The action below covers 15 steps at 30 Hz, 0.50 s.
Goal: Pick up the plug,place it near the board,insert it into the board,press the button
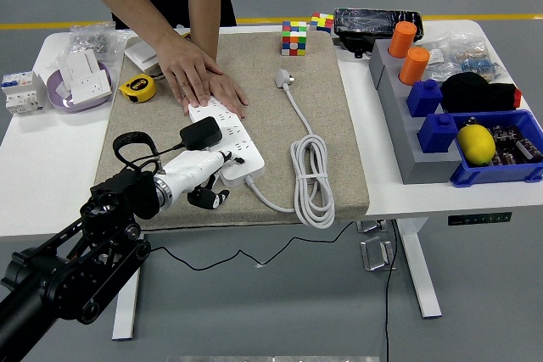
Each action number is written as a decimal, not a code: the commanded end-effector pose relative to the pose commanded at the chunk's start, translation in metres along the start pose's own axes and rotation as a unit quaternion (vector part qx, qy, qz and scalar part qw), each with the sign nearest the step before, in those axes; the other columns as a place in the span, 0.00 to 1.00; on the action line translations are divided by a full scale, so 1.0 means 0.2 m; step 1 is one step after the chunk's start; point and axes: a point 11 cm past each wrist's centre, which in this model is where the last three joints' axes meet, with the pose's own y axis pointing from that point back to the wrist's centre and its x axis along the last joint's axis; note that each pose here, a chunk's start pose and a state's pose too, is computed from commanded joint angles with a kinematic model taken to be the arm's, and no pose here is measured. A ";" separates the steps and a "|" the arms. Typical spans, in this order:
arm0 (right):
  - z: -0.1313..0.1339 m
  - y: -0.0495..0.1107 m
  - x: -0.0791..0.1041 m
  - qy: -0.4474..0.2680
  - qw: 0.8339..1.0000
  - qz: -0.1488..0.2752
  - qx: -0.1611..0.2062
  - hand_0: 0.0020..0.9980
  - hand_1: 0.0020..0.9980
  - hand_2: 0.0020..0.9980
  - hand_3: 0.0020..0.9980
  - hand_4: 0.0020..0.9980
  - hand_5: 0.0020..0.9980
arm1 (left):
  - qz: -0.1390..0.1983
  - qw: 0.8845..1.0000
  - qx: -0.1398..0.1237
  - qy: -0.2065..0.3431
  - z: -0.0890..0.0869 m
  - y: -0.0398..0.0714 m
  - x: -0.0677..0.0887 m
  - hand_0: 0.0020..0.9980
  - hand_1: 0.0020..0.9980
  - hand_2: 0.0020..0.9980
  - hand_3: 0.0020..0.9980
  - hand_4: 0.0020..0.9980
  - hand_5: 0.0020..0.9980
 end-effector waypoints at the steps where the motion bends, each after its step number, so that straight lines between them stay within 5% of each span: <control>1: 0.00 0.00 0.00 0.000 1.000 0.000 0.000 0.81 0.79 0.77 0.79 1.00 1.00 | 0.001 1.000 0.000 0.000 0.00 0.00 0.00 0.15 0.03 0.15 0.80 0.59 0.00; 9: 0.00 0.00 0.00 0.002 1.000 0.000 0.000 0.81 0.79 0.77 0.79 1.00 1.00 | 0.032 0.999 -0.010 0.008 0.03 0.04 0.08 0.15 0.03 0.15 0.78 0.58 0.00; 15: 0.01 0.00 0.00 0.002 1.000 0.001 -0.002 0.81 0.79 0.77 0.79 1.00 1.00 | 0.091 0.995 -0.032 0.021 0.08 0.11 0.22 0.15 0.03 0.15 0.76 0.58 0.00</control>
